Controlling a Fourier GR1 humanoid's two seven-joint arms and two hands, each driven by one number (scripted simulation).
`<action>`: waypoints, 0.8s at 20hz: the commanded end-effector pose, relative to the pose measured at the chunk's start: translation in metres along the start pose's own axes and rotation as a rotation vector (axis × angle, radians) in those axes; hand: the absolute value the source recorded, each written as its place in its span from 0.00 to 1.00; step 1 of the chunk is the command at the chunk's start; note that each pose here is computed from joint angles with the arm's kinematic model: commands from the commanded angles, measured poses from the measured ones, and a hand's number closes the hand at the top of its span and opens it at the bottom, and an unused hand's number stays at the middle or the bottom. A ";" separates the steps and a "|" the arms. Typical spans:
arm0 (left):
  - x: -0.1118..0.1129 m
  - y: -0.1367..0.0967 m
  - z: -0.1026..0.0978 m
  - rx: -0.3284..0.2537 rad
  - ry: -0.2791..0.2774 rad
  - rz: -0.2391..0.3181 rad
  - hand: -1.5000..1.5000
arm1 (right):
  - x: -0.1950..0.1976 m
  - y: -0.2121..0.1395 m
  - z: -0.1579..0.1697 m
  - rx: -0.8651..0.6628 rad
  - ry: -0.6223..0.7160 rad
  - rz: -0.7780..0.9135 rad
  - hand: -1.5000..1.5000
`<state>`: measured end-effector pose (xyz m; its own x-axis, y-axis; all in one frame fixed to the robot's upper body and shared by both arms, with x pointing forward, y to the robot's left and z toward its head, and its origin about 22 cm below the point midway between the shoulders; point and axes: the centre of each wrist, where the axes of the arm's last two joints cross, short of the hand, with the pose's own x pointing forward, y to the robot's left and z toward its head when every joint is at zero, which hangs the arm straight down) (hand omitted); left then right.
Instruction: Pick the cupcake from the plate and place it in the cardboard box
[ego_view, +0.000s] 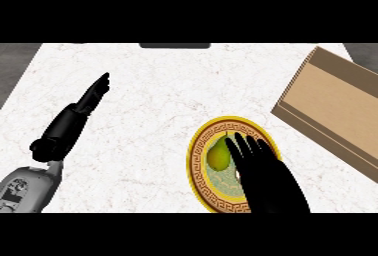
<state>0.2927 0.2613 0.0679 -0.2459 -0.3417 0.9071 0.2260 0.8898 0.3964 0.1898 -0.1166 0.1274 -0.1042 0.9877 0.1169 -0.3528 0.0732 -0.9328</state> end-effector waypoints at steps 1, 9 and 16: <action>-0.004 0.003 0.012 0.011 0.009 -0.012 0.50 | 0.001 -0.001 0.002 0.004 0.145 0.059 0.00; 0.003 -0.002 0.012 0.015 0.001 0.001 0.50 | 0.010 0.030 -0.035 0.035 0.200 0.128 0.00; -0.019 0.003 0.019 0.011 0.001 0.010 0.50 | -0.002 0.024 -0.018 0.023 0.173 0.085 0.00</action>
<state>0.2881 0.2658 0.0656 -0.2471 -0.3424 0.9065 0.2132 0.8934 0.3955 0.2106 -0.1088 0.0897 -0.0447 0.9990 0.0086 -0.3678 -0.0085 -0.9299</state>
